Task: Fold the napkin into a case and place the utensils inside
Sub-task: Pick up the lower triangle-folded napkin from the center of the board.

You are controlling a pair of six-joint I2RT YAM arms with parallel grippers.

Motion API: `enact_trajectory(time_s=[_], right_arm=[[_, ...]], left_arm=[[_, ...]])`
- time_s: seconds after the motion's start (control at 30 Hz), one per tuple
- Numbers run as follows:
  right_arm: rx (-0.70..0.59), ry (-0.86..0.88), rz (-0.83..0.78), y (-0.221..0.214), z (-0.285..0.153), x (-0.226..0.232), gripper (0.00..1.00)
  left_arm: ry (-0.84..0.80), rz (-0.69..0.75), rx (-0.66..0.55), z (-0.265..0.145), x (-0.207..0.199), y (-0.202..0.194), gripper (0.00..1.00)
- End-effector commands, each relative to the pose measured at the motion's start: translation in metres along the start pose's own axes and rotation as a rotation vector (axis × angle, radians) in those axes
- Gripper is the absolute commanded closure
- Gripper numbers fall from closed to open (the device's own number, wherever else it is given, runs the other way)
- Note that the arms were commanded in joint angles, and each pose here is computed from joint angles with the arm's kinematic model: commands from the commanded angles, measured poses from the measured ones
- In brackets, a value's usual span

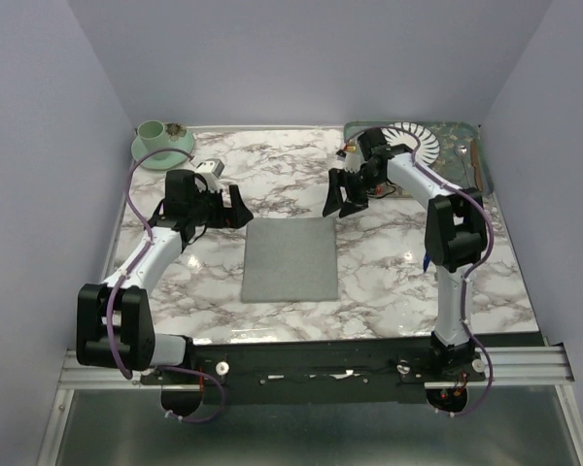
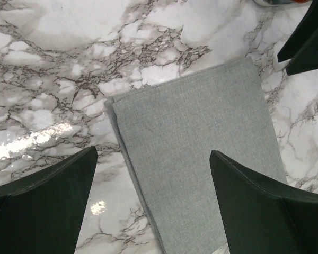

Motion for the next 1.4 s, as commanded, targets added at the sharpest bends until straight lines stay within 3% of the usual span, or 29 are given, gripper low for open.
enact_trajectory(time_s=[0.0,0.6,0.8,1.03,1.37], right_arm=[[0.078,-0.103,0.074,-0.009,0.012,-0.035,0.28],[0.118,-0.042,0.190,0.008,0.055,-0.058,0.42],[0.113,-0.012,0.179,0.010,0.053,-0.052,0.60],[0.066,0.058,0.091,0.015,0.035,-0.030,0.99],[0.043,0.091,-0.130,0.005,0.018,-0.005,0.99]], left_arm=[[0.046,0.003,-0.003,-0.011,0.001,-0.003,0.01],[0.069,-0.005,0.004,-0.013,0.003,-0.006,0.01],[0.073,-0.013,0.012,-0.009,0.005,-0.005,0.01],[0.111,-0.008,0.024,-0.008,0.012,-0.006,0.01],[0.164,-0.022,0.035,-0.007,0.023,-0.006,0.01]])
Point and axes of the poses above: each gripper's point midway between its finger pads, its own z axis out along the fingers, its own x axis along the line the jaws close on, y = z × x, the point moved 3 cm from there along -z, back along the fingers, and after that the axes turned 13 degrees about z, right-handed, at the moved point
